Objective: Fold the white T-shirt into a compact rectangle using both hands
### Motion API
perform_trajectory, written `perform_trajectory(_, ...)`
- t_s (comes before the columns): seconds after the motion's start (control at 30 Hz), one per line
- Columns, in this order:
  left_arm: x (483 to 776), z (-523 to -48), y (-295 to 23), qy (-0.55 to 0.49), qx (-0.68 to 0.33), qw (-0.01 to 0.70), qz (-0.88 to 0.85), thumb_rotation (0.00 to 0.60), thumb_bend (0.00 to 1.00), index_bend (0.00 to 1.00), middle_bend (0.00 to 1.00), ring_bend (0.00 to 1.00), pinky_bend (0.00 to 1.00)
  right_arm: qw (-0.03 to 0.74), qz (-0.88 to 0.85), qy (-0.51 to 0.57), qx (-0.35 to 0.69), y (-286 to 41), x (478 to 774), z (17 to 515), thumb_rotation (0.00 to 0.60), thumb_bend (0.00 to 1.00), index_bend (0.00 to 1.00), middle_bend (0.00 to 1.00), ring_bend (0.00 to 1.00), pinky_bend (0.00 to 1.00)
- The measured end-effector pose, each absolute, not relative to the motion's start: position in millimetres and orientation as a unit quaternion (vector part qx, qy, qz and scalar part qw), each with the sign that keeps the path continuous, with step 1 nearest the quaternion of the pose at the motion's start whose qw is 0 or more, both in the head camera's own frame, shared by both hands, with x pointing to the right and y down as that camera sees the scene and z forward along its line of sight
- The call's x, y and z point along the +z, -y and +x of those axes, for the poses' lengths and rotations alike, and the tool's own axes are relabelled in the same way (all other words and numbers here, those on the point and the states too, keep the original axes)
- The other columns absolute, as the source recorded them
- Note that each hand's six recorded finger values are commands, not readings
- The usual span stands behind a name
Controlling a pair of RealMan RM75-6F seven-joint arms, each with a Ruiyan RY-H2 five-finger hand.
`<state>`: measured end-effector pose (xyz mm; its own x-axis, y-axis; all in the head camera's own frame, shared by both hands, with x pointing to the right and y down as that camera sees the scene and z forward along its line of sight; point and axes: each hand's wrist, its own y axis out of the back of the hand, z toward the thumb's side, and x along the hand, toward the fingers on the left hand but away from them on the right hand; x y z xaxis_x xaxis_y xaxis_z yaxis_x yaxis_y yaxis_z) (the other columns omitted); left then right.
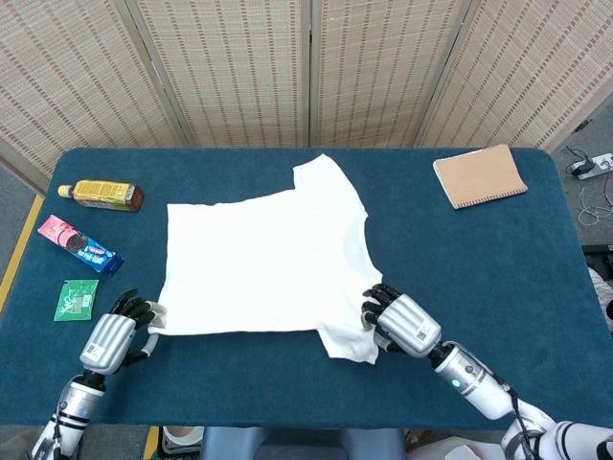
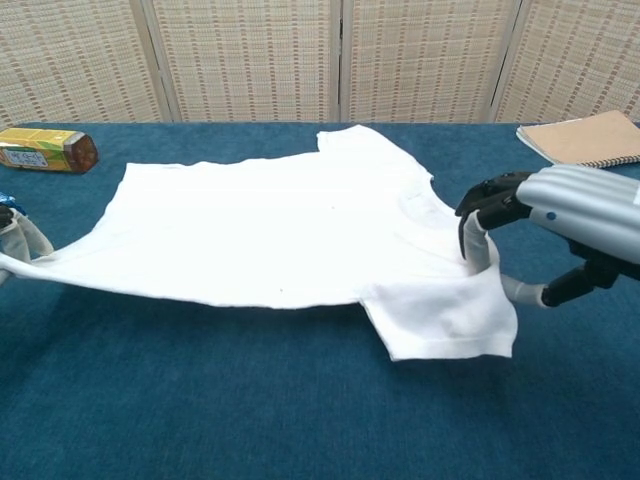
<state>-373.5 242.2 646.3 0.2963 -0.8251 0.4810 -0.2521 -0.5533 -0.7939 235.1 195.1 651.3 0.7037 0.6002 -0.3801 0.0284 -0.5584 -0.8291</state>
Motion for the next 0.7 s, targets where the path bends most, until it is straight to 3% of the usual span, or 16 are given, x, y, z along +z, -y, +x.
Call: perform_trajectory(0.7, 584.5, -384.7, -274.1, -0.331, -0.455, 0.285, -0.776, 0.600, 0.51, 0.70, 0.35, 0.24, 0.08, 0.301, -0.872, 0.188, 0.339, -221.0, 575.5, 274.1, 0.600, 0.44, 0.71, 0.43, 0.21, 0.20)
